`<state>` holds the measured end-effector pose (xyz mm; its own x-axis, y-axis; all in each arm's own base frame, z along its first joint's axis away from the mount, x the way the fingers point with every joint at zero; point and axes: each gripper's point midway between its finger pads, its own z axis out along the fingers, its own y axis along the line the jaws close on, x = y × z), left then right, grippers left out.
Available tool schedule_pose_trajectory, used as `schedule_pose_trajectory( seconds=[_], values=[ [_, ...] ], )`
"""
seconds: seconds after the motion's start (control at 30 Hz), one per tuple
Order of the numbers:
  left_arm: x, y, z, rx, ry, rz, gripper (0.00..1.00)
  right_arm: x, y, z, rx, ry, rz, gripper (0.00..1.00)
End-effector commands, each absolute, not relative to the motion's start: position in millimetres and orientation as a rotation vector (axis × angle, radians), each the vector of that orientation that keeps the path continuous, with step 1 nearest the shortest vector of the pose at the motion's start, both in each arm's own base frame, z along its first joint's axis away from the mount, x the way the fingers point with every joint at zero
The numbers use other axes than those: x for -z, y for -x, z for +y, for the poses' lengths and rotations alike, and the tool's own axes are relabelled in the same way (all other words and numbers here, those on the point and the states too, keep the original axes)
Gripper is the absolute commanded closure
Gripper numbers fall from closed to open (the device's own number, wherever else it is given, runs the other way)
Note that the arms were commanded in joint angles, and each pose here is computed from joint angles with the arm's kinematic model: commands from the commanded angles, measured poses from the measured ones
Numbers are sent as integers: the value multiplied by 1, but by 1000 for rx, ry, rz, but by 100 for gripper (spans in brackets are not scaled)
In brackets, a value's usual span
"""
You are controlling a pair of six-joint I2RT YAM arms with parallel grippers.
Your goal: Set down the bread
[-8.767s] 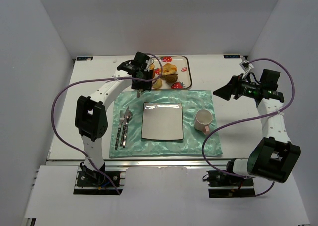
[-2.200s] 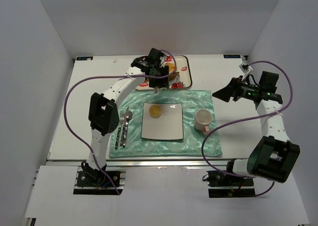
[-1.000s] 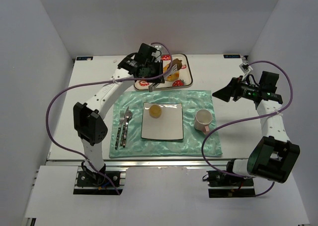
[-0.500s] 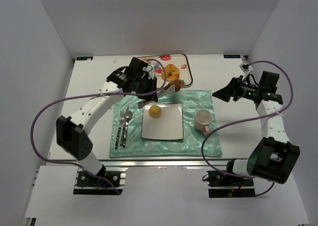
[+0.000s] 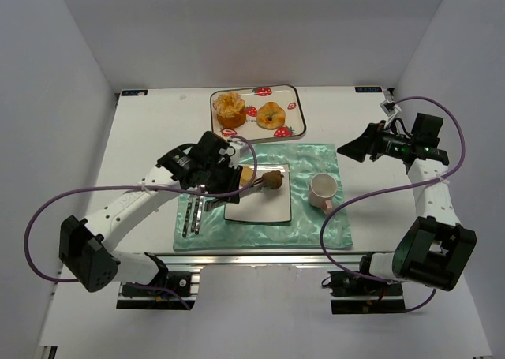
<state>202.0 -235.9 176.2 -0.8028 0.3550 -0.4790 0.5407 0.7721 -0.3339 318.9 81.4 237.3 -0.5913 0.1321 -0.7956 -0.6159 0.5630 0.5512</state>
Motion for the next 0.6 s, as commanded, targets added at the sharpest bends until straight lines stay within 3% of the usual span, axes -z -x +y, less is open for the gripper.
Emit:
schedule_pose_trajectory(
  seconds=[0.0, 0.07, 0.1, 0.23, 0.37, 0.57],
  values=[
    [-179, -206, -234, 626, -692, 2505, 95, -250, -321, 81, -1099, 423, 1903, 11],
    [-175, -206, -233, 611, -690, 2508, 88, -250, -321, 81, -1094, 424, 1904, 11],
    [-173, -206, -232, 609, -689, 2510, 74, -250, -320, 81, -1095, 424, 1905, 11],
    [-171, -203, -230, 597, -703, 2515, 46, -248, -320, 81, -1089, 424, 1908, 11],
    [-176, -201, -228, 598, -722, 2499, 35, -247, -320, 81, -1094, 422, 1910, 11],
    [-183, -195, -226, 619, -741, 2483, 35, -246, -320, 81, -1098, 419, 1911, 11]
  ],
)
